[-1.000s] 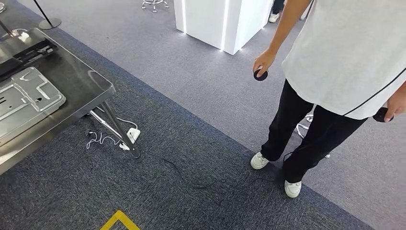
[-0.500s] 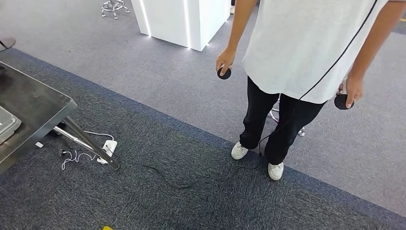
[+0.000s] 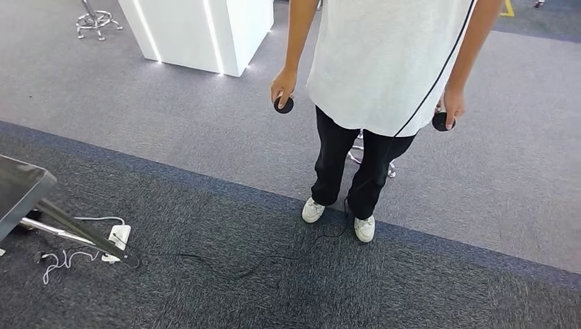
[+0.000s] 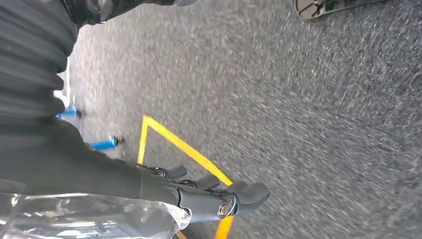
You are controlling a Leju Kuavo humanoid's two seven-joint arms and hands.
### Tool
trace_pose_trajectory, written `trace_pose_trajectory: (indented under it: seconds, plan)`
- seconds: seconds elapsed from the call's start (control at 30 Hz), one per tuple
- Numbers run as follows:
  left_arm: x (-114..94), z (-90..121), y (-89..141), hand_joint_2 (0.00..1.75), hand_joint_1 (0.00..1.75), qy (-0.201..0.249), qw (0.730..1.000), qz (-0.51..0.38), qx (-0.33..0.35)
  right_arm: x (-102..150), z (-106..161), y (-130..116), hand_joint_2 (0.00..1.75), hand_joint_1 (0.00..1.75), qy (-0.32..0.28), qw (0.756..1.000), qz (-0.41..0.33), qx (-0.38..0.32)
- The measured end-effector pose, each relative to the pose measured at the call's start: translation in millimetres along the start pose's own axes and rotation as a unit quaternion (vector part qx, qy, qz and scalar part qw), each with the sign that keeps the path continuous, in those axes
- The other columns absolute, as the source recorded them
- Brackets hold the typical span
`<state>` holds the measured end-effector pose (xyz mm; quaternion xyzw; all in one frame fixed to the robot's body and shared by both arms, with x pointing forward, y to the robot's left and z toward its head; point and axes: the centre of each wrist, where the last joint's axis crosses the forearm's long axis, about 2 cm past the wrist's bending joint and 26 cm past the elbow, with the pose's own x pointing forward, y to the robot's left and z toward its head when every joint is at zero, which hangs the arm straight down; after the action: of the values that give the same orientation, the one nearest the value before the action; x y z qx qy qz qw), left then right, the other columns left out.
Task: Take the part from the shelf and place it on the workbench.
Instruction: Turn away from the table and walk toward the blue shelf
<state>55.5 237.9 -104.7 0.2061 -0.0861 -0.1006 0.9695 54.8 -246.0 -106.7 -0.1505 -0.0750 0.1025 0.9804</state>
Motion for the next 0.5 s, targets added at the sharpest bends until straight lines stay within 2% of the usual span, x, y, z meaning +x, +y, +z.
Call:
trace_pose_trajectory:
  seconds: [0.33,0.5]
  plan:
    - [-4.2,0.6,-1.7,0.00,0.00,0.022,1.000,-0.001,-0.008,2.5,-0.2,-0.8,1.75,0.00,0.003,1.000,0.003,-0.003]
    - [-2.1,0.8,-1.6,0.00,0.00,0.005,1.000,0.005,-0.004,1.4,-0.1,-0.4,1.75,0.00,0.006,1.000,0.007,-0.003]
